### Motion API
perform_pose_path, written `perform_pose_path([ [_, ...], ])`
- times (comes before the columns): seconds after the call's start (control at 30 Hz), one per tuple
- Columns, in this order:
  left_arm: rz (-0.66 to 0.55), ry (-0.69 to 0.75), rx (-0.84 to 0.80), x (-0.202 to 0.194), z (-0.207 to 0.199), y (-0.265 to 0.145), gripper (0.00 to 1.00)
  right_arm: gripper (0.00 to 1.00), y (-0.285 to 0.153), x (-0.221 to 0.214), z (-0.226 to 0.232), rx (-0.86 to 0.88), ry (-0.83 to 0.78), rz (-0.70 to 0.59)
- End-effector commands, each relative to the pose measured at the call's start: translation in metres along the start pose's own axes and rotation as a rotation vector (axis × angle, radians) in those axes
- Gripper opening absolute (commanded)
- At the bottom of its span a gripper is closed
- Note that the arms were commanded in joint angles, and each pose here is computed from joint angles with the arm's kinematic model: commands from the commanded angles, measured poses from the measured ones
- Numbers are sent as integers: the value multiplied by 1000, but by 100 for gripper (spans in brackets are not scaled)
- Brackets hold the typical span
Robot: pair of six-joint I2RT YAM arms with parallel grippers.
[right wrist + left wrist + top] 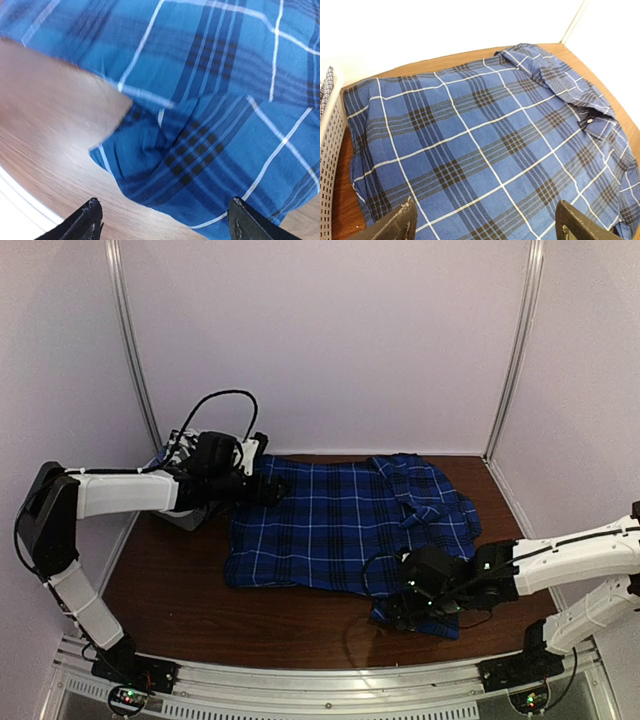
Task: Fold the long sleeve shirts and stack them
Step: Pick up the crumpled shirt from the center of the board.
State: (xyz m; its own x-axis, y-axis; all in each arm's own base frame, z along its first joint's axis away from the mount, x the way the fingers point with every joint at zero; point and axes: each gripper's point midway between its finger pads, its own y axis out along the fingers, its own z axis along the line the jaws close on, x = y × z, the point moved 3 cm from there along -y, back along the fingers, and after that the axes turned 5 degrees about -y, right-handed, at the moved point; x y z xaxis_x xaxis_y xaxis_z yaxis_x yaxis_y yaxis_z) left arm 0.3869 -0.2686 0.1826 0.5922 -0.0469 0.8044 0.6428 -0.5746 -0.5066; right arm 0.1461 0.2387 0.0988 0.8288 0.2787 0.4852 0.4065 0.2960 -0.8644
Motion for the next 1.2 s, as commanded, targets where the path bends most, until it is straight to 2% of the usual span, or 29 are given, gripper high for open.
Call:
perform_pose_path([
  [0.0, 6, -24, -23, -11, -2, -7, 98, 87, 8, -22, 1, -169, -135, 77],
  [0.17, 4, -23, -58, -17, -9, -20, 98, 86, 17, -21, 3, -235, -251, 105],
  [0.27, -11, 7, -84, -23, -18, -30, 98, 79, 19, -12, 5, -278, -313, 101],
  [0.53, -144, 125, -245, -23, -51, -62, 98, 32, 29, -10, -4, -375, -447, 164],
  [0.67, -258, 191, -347, -20, -71, -83, 98, 12, 17, -2, -2, -329, -439, 147],
  [0.77, -307, 261, -415, -24, -85, -93, 97, 0, -1, 10, 1, -256, -412, 106],
  [1.0, -272, 444, -594, -58, -123, -86, 92, 0, -46, 66, -21, -49, -262, -41],
  [1.17, -231, 527, -711, -84, -160, -74, 90, 0, -59, 94, -38, 73, -198, -92],
])
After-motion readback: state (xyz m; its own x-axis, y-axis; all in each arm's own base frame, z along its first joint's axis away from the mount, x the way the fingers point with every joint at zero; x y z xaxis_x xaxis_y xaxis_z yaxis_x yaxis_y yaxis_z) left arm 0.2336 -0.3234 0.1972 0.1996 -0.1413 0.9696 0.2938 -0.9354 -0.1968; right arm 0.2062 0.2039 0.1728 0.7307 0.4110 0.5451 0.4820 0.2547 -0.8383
